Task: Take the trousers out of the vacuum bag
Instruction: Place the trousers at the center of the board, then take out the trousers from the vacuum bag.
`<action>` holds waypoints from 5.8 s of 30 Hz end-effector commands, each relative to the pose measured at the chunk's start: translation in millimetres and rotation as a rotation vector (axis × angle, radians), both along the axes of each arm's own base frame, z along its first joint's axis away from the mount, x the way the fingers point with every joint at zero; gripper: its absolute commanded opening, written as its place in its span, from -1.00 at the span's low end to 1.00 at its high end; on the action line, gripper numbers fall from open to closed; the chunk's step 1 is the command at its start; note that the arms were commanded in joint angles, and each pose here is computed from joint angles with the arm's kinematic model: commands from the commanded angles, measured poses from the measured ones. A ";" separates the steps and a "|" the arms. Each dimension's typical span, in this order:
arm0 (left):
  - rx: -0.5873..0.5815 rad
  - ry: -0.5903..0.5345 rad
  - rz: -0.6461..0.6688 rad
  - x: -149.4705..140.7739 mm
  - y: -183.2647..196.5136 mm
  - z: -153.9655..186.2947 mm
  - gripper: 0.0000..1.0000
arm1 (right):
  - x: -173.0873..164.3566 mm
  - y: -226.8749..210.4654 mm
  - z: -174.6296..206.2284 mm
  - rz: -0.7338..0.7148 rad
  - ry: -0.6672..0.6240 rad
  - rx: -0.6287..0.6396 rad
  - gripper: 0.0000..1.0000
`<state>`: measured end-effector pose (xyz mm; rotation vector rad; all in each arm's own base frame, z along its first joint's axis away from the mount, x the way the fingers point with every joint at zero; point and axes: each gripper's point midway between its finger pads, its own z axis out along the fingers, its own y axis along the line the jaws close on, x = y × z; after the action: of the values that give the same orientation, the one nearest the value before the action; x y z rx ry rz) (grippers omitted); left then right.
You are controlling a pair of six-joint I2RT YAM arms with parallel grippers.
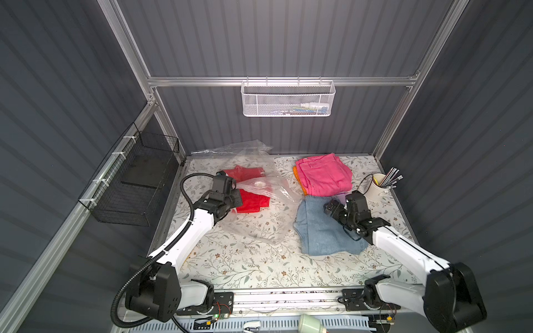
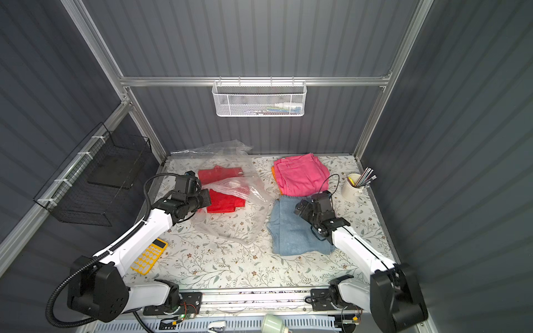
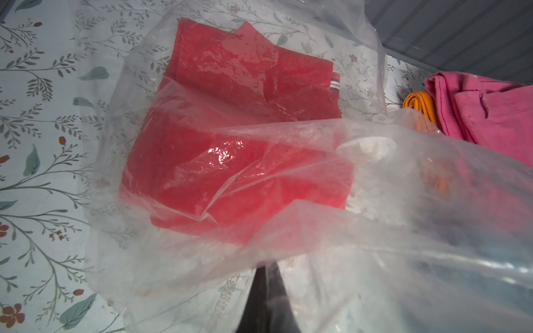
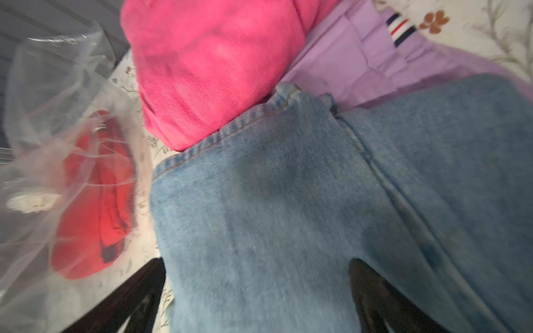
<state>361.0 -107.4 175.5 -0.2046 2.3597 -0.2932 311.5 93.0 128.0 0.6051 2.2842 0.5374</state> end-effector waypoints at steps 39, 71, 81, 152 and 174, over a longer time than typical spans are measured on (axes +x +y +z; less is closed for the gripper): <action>-0.028 -0.011 -0.066 -16.0 -4.2 13.5 -1.00 | -76.1 169.0 120.0 0.313 -0.277 0.231 0.97; -0.203 0.076 -0.194 -47.8 -34.8 19.7 -1.00 | 48.5 244.2 11.3 0.464 -0.101 0.133 0.95; -0.214 0.052 -0.212 -42.7 -39.0 21.8 -1.00 | 3.7 269.0 54.5 0.458 -0.157 0.201 0.93; -0.083 0.075 -0.153 -39.0 -17.9 -1.5 -1.00 | 90.5 337.9 -37.3 0.158 -0.035 0.306 -0.77; -0.092 0.058 -0.143 -37.1 -17.9 1.0 -1.00 | 9.6 319.6 -50.3 0.192 0.029 0.378 0.39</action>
<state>323.7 -127.6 171.6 -0.0925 2.4421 -0.4733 326.2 401.8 57.8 0.5842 2.3456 1.0154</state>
